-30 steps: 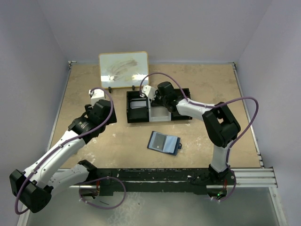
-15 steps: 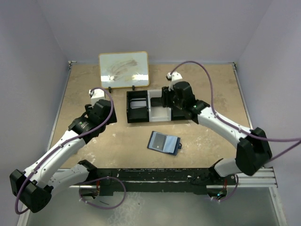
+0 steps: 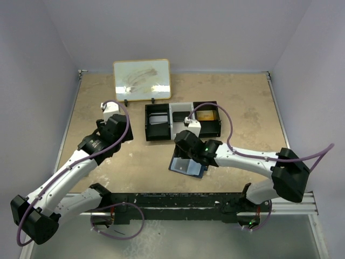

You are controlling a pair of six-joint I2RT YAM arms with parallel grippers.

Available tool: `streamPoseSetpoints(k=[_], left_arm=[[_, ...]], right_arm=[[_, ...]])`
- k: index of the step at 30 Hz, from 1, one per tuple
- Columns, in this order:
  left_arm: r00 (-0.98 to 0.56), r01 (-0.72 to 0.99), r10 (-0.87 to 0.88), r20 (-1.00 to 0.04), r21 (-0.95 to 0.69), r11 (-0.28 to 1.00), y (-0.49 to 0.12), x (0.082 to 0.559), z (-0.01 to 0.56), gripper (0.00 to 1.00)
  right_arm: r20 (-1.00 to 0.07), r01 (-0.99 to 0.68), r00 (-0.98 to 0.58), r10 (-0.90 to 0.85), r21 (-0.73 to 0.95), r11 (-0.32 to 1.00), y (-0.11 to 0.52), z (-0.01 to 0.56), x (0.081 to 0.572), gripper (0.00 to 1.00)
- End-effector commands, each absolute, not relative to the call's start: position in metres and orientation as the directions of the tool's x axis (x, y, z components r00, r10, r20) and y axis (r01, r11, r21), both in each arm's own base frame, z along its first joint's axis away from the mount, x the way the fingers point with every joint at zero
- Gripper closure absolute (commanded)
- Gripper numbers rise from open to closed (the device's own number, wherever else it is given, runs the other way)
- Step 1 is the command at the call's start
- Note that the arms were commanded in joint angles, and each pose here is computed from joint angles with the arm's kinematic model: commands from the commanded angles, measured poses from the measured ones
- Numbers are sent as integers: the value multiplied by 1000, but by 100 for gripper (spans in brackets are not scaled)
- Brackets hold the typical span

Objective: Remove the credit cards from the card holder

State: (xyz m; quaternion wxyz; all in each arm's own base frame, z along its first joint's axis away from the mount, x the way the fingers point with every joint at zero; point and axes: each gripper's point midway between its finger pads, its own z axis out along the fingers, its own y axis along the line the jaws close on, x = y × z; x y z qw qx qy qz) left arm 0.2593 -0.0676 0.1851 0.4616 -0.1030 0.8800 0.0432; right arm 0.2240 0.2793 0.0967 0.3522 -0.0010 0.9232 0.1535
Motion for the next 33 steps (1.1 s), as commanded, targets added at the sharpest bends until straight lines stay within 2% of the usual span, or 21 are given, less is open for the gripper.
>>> streamPoseSetpoints(k=[1, 21, 25, 33], left_arm=[[-515, -253, -161, -842, -31, 967, -62, 263, 193, 31], [-521, -246, -161, -838, -33, 969, -64, 263, 191, 31], [-529, -240, -155, -834, -29, 970, -65, 263, 189, 31], [-534, -236, -150, -832, -23, 971, -66, 264, 188, 31]], right_arm=[[-625, 63, -756, 194, 226, 972, 261, 71, 216, 45], [-526, 81, -838, 146, 145, 986, 263, 10, 198, 40], [-516, 95, -844, 144, 121, 988, 259, -3, 196, 35], [-512, 83, -849, 131, 116, 990, 260, -5, 195, 32]])
